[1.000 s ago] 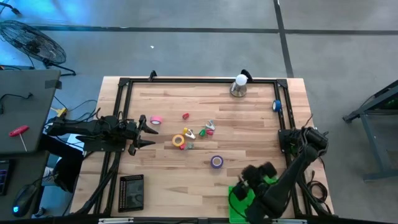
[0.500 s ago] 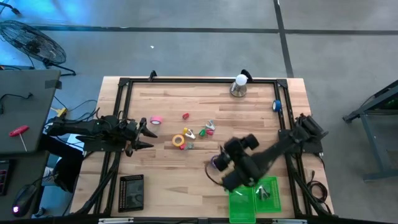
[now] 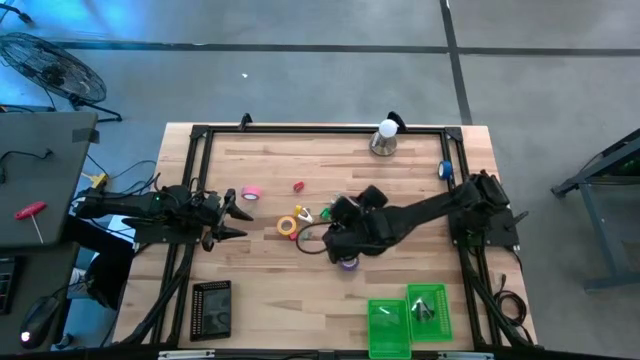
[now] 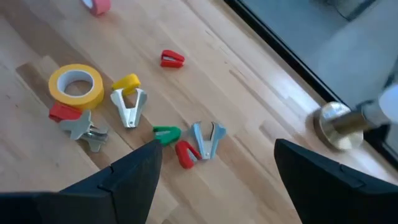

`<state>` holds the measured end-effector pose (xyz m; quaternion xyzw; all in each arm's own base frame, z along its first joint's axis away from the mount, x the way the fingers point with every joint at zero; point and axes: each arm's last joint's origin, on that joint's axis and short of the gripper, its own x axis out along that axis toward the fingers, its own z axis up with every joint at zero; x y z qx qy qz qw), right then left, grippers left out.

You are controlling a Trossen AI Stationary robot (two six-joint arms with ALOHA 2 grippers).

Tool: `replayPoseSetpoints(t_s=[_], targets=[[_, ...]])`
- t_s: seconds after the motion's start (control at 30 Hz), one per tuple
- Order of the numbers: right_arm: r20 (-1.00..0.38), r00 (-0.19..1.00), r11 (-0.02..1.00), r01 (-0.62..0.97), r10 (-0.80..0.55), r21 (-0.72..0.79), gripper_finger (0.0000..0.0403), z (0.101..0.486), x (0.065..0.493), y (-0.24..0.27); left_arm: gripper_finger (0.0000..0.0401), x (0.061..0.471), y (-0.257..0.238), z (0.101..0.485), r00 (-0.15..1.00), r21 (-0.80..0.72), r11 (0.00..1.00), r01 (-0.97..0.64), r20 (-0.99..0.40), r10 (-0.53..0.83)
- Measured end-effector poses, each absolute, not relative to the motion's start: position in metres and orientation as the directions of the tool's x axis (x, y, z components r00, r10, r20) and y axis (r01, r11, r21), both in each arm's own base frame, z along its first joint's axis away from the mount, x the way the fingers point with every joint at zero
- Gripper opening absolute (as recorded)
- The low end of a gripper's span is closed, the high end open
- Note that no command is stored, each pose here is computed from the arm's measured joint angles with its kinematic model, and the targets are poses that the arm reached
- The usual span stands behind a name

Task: Pick and place Stapler, Stapler remover, tape
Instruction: Put the pink tape into the black bin

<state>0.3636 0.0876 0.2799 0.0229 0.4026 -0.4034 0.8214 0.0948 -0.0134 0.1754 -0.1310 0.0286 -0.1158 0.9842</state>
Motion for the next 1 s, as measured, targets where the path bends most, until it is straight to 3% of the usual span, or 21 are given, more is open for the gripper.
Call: replayPoseSetpoints(t_s=[0.63,1.0], targets=[[-0.617,0.338,0.666,0.605,-0.711,-0.436,0.0302,0.282,0.372,0.064,0.0218,0.095,-0.013,0.175,0.972,-0.264,0.940,0.218,-0.026,-0.233],[-0.741,0.339,0.781,0.489,-0.580,-0.388,0.0302,0.279,0.377,0.055,0.0218,0.095,-0.012,0.175,0.980,-0.218,0.958,0.187,-0.027,-0.198]])
